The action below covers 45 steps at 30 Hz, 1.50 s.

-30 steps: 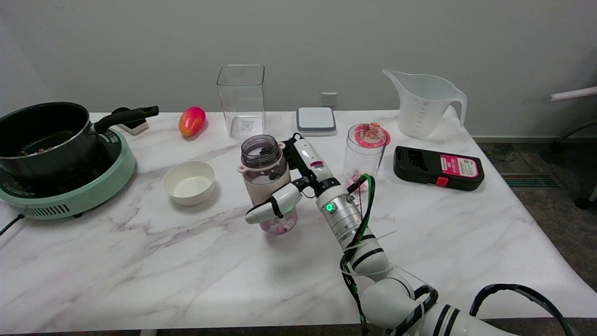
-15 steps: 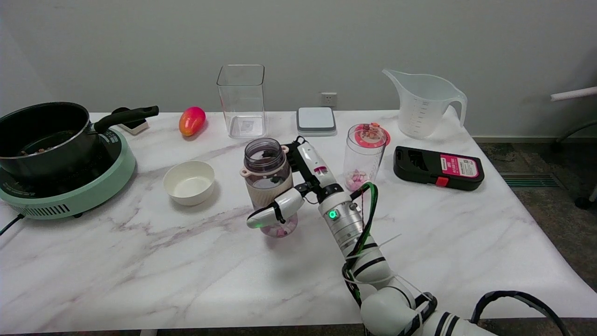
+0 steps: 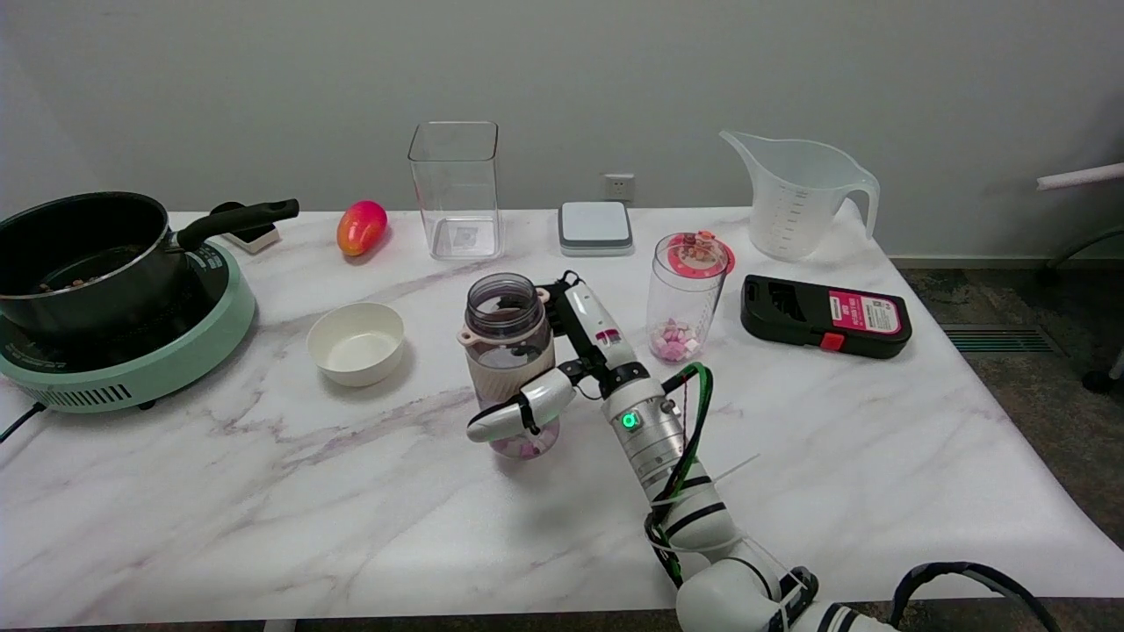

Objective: Place the bottle onto the table.

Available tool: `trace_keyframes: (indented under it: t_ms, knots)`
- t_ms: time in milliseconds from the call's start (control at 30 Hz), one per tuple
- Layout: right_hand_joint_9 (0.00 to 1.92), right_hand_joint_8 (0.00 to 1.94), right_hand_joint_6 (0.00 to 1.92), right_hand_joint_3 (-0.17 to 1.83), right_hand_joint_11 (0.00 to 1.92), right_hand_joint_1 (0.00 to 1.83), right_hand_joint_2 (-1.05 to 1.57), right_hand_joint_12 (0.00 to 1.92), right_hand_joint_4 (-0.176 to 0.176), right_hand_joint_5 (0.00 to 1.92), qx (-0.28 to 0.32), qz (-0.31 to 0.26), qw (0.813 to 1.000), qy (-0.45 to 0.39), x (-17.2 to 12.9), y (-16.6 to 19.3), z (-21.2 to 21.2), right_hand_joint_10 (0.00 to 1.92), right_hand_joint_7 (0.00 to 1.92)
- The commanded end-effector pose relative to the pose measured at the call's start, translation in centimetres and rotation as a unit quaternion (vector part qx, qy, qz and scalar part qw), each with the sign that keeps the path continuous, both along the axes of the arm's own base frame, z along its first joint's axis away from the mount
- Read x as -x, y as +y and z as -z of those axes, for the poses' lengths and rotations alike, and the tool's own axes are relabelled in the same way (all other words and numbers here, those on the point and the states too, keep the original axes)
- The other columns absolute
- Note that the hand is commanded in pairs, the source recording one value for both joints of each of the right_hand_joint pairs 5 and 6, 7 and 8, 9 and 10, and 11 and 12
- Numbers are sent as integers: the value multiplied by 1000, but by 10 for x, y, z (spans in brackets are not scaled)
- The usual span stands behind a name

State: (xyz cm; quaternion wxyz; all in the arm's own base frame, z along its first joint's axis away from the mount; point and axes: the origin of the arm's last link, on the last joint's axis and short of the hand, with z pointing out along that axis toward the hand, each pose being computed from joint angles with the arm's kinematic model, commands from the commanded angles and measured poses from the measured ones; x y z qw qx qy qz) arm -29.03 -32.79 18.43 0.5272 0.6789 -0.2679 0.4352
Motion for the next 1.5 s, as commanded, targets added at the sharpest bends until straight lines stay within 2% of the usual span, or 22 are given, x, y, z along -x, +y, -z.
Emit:
trace_keyframes:
  t_ms: [33,300,400,533,1000,1167,1233,1300,1367,1433,1467,1500]
  knots:
    - [1537,1802,1920,273,1342,1224,1506,1342,0,1920,5,-9,1000,-9,10,5,-5,1537,1802]
    - [1510,1787,1920,317,1325,1230,1355,1325,0,1920,4,-7,1000,-11,12,6,-6,1510,1787]
    - [1435,1710,1598,517,1253,1287,976,1253,0,1598,3,-5,1000,-13,13,7,-6,1435,1710]
    - [1403,1677,1451,617,1217,1295,835,1217,0,1451,3,-4,1000,-12,14,7,-6,1403,1677]
    - [1369,1648,1382,676,1176,1283,742,1176,0,1382,-1,6,1000,-12,21,10,-6,1369,1648]
    - [1327,1609,1316,819,1134,1272,556,1134,0,1316,4,7,1000,-11,25,13,-8,1327,1609]
    - [1262,1522,1149,881,1080,1269,399,1080,0,1149,6,4,1000,-11,25,14,-9,1262,1522]
    - [1118,1347,898,827,975,1286,234,975,0,898,7,2,1000,-11,25,15,-10,1118,1347]
    - [1055,1265,800,787,928,1282,182,928,0,800,8,1,1000,-10,25,15,-10,1055,1265]
    - [819,1051,672,874,811,1293,-7,811,0,672,9,-1,1000,-10,25,15,-11,819,1051]
    - [693,982,629,952,738,1291,-95,738,0,629,9,-1,1000,-10,25,16,-11,693,982]
    - [651,960,606,979,707,1290,-133,707,0,606,10,-1,1000,-10,25,16,-11,651,960]
